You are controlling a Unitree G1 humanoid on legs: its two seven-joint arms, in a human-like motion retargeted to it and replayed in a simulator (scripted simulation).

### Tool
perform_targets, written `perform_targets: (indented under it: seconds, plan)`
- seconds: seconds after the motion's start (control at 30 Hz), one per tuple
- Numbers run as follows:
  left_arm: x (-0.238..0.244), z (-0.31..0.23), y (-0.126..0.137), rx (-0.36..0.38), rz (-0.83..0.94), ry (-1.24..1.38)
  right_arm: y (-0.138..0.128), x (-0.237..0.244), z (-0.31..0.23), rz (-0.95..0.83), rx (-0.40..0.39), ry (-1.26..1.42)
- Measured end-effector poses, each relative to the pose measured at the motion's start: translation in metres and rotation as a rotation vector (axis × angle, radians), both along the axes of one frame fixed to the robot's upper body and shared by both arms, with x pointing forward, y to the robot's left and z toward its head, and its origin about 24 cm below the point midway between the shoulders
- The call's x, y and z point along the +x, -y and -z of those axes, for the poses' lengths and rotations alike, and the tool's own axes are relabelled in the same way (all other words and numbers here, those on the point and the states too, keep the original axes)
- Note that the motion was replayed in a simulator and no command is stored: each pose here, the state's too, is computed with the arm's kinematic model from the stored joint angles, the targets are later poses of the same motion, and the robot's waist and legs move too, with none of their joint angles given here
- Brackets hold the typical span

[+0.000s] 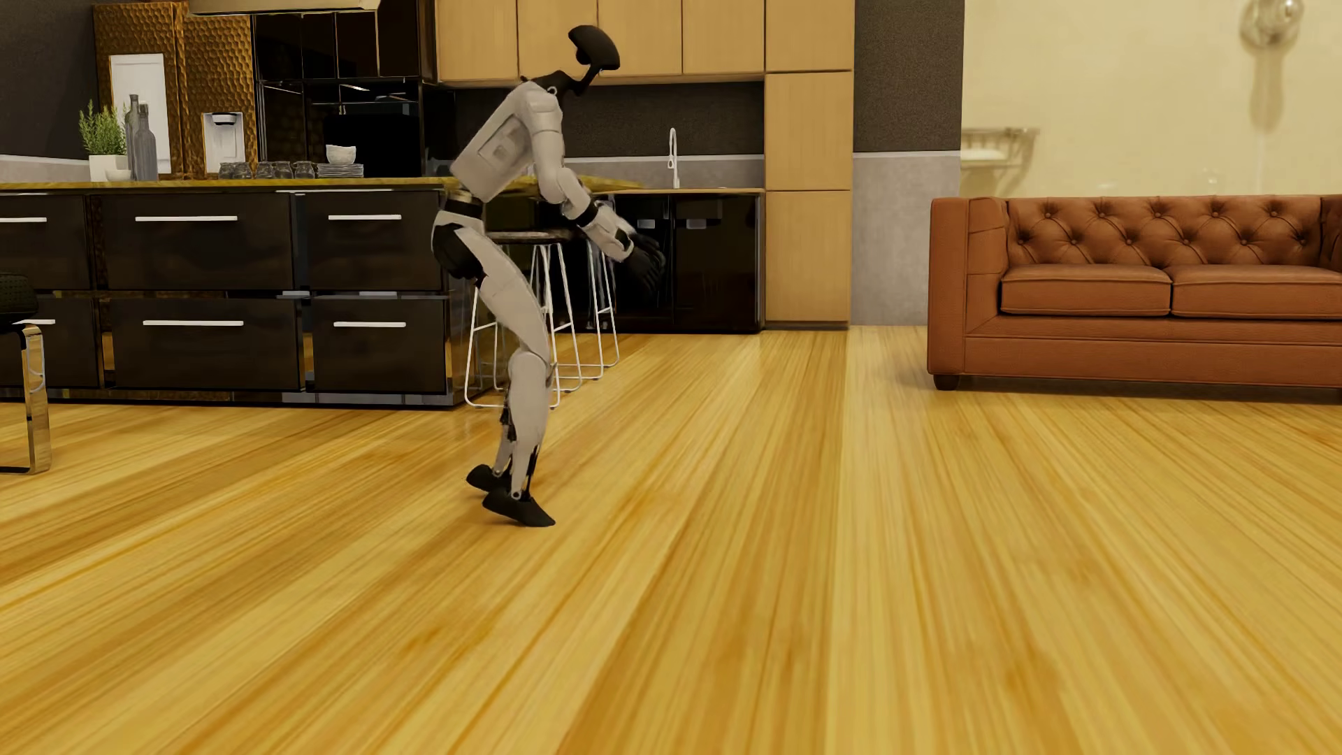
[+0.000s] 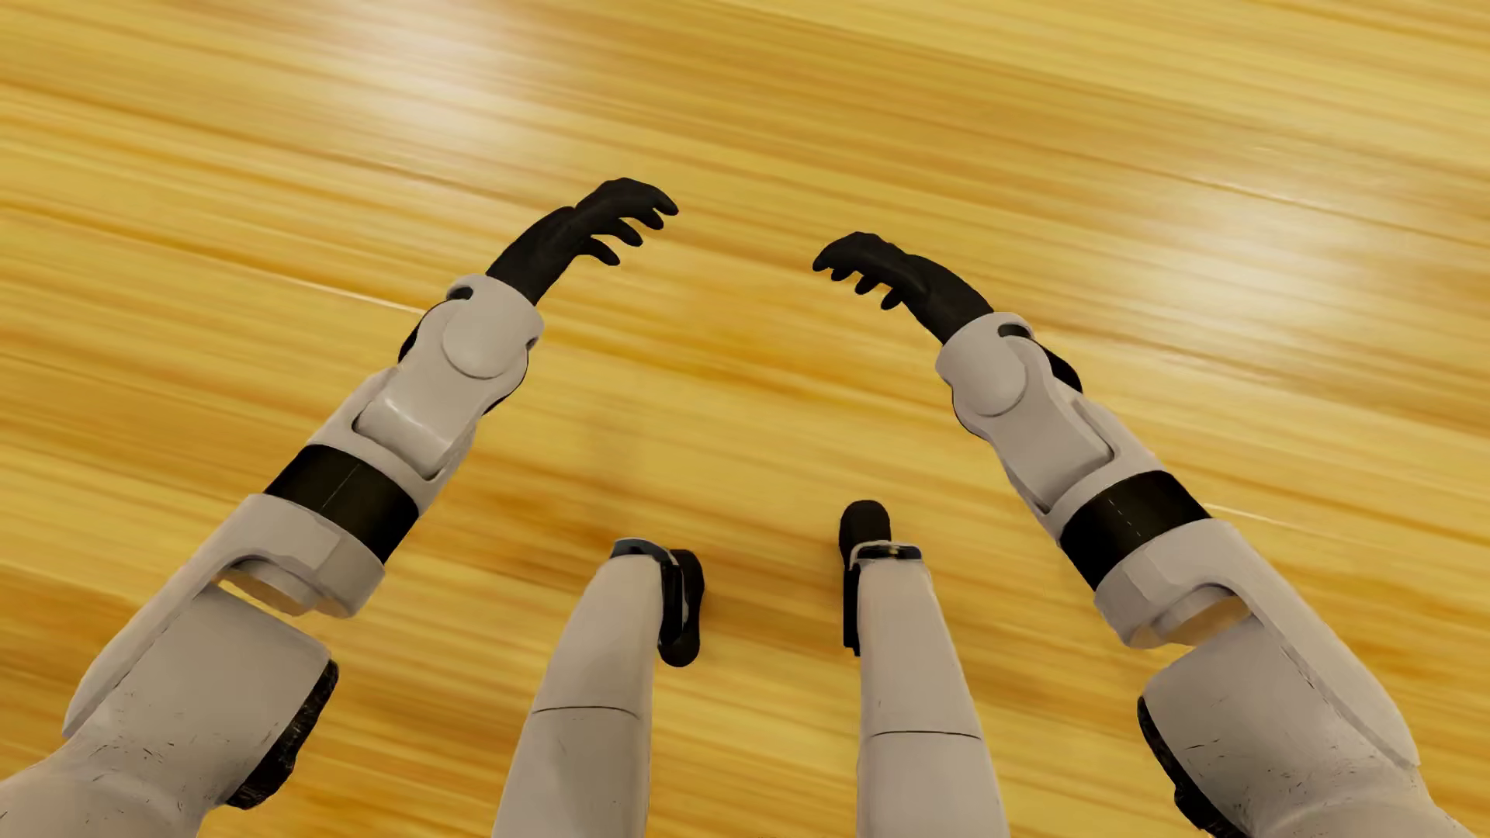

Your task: Extend downward

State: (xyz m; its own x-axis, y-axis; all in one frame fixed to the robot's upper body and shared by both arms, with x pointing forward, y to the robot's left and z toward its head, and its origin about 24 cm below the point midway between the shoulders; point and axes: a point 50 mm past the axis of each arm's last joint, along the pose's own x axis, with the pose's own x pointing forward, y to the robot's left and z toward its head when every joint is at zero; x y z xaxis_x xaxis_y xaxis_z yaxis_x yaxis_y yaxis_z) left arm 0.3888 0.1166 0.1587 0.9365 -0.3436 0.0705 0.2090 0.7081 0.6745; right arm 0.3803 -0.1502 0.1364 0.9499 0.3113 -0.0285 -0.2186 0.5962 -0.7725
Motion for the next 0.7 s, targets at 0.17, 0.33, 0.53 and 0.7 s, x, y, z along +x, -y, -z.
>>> perform_targets:
  seconds: [0.17,0.33,0.53,0.7]
  plan:
    - [0.025,-0.094,0.017,0.161,-0.014,0.192,-0.005,0.033,-0.103,0.045,-0.15,0.213]
    - [0.027,-0.173,0.02,0.31,-0.103,0.338,-0.011,0.039,-0.179,0.117,-0.347,0.357]
    - [0.04,-0.116,-0.023,0.373,-0.214,0.166,-0.005,0.043,-0.152,0.121,-0.419,0.288]
    - [0.04,-0.108,-0.032,0.432,-0.23,0.15,-0.006,0.042,-0.146,0.103,-0.432,0.282]
